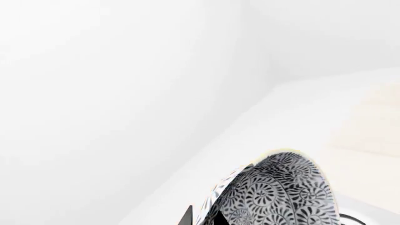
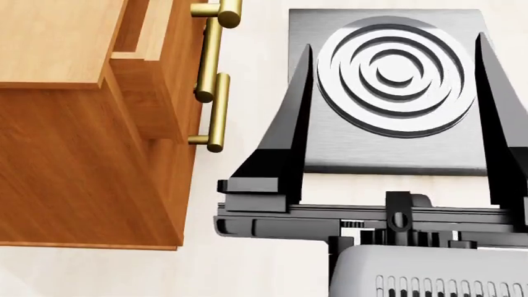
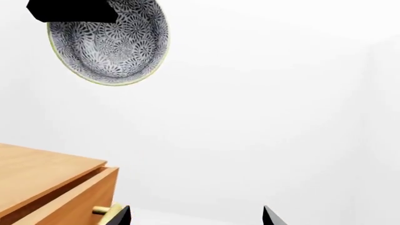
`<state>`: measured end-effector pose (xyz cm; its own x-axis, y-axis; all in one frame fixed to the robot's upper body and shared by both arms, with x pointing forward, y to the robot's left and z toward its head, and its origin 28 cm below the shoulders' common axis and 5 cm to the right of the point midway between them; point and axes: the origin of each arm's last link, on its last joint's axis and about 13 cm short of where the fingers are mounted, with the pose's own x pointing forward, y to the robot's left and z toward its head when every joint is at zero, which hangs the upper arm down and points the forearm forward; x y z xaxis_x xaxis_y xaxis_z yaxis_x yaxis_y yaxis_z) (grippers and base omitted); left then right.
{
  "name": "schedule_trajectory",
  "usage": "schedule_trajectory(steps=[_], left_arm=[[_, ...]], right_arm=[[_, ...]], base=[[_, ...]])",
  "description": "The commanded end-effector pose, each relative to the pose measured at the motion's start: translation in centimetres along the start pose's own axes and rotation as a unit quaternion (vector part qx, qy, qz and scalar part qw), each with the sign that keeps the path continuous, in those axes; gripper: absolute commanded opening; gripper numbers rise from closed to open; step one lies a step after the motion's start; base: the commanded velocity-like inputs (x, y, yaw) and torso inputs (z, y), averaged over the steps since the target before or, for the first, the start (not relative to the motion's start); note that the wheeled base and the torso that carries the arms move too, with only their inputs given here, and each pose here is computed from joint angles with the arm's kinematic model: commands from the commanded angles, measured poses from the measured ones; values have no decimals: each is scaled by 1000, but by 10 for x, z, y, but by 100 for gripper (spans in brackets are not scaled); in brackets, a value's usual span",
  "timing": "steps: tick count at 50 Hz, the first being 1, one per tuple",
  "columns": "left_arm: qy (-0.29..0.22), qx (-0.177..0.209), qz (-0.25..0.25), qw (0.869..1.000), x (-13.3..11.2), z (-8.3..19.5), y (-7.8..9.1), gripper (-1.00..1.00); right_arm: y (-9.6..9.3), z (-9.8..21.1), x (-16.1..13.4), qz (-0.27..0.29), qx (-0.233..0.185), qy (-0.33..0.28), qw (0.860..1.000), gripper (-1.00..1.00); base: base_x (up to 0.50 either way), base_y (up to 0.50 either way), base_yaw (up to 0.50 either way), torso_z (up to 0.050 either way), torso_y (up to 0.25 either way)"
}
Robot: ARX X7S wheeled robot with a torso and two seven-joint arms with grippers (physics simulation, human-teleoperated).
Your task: Pick the akita bowl on the wooden cabinet and place it on the plate.
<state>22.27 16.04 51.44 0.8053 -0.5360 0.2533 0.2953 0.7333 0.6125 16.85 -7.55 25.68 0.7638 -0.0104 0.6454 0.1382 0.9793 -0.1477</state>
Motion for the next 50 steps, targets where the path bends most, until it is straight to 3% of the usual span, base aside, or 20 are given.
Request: schedule_trajectory(steps=[1, 50], left_arm=[[-10, -2, -4, 1000, -9, -5, -8, -100], [-2, -33, -72, 997, -18, -49, -42, -100]], right_arm=[[-1, 3, 4, -5, -7, 1, 1000, 100], [1, -2, -6, 8, 5, 4, 1000, 100]], base=[[0, 0, 0, 0, 0], [0, 0, 0, 0, 0]])
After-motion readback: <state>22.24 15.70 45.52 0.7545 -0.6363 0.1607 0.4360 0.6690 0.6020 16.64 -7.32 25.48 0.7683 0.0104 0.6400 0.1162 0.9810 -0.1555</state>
